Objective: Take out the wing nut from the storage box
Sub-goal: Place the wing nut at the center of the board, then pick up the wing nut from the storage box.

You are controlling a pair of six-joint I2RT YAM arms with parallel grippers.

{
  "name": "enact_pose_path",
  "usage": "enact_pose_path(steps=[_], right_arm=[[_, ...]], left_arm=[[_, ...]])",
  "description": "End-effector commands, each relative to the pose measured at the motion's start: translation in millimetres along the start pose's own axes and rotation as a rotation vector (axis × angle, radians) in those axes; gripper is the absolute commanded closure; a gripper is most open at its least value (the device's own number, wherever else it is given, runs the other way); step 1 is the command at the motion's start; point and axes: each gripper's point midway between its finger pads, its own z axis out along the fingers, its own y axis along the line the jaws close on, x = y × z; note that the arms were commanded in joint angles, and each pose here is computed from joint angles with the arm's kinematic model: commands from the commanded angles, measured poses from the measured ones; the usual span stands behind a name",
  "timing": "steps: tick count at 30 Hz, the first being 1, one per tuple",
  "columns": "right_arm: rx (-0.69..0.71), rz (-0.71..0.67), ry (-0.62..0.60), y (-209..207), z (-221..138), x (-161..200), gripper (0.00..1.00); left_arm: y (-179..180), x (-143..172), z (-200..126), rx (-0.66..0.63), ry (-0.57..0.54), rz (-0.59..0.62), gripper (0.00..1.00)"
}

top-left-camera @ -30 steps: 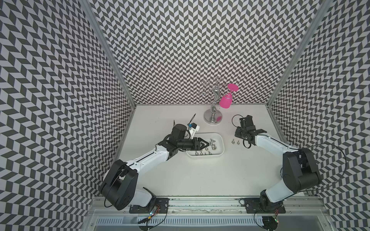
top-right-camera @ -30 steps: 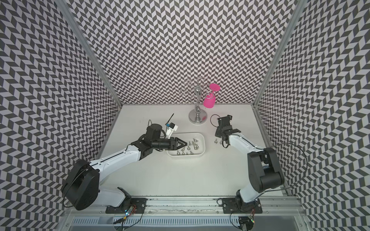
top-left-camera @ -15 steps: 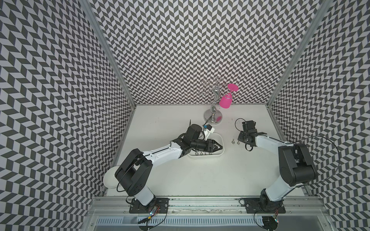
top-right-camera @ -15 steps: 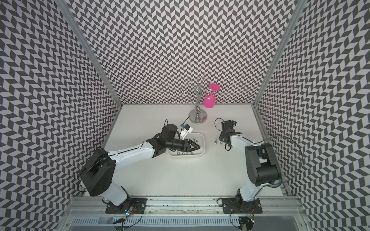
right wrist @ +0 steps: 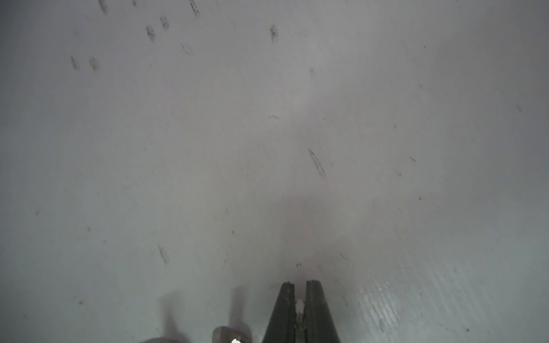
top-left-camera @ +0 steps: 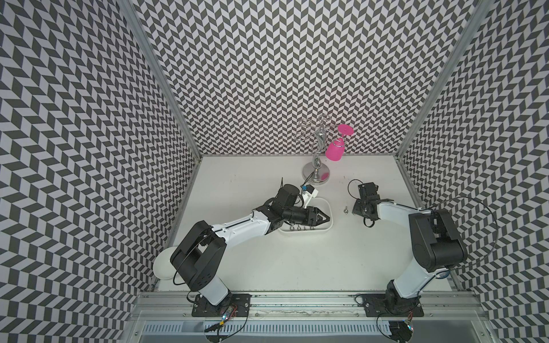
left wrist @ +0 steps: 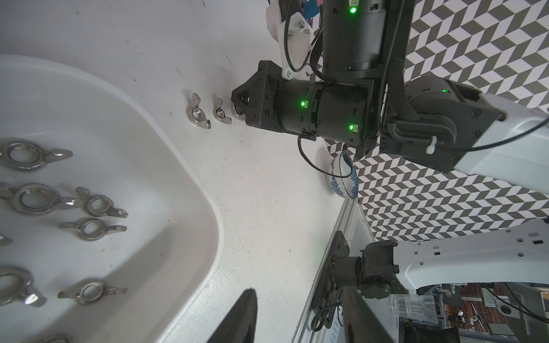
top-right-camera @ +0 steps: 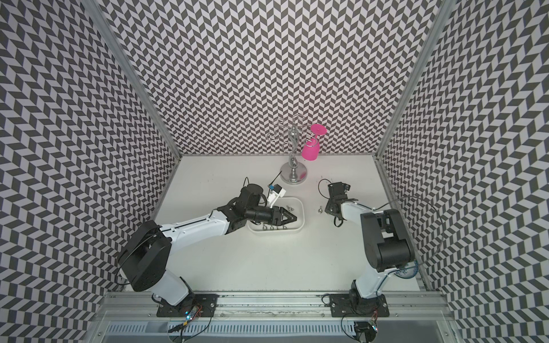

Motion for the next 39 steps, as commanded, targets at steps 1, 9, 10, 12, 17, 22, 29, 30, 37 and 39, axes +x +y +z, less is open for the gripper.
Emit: enact_pose_path(steps=[1, 9, 10, 12, 17, 22, 29, 30, 37, 39], right_arm=[[0.006, 0.006, -0.008, -2.1, 5.2, 0.7, 0.93], [-0.013, 0.002, -0.022, 2.0, -1.9, -5.4, 0.77], [-0.020, 0.006, -0.025, 3.1, -4.0, -7.0, 0.77], [-0.040, 0.012, -0.045, 6.7, -11.4, -13.2, 0.74], [-0.105, -0.001, -0.120, 23.9, -44.5, -36.1, 0.68], [-0.273, -0.153, -0.189, 91.3, -96.0, -30.1, 0.65], [-0.637, -0.482, -0.077, 226.5, -155.8, 71.5, 0.63], [-0.669, -0.520, -0.066, 240.1, -159.6, 83.8, 0.62], [-0.718, -0.609, 0.054, 288.8, -137.0, 120.9, 0.61], [-0.699, -0.619, 0.072, 294.8, -126.8, 124.4, 0.60]], left_arm=[[-3.8, -3.8, -7.2, -0.004, -0.022, 0.029, 0.50], [-1.5, 0.6, -7.9, -0.008, -0.016, 0.025, 0.50], [-1.1, 0.9, -8.4, -0.009, -0.016, 0.024, 0.50], [-0.9, 1.4, -9.7, -0.011, -0.015, 0.026, 0.50], [1.2, -8.0, -24.7, -0.033, -0.047, 0.037, 0.50], [25.6, -30.5, -73.1, -0.099, -0.149, 0.016, 0.50], [103.9, -32.7, -169.9, -0.261, -0.311, -0.138, 0.48], [113.6, -29.4, -181.6, -0.273, -0.330, -0.163, 0.48], [147.8, -7.4, -211.8, -0.309, -0.367, -0.255, 0.47], [148.6, -6.6, -211.5, -0.307, -0.369, -0.257, 0.47]])
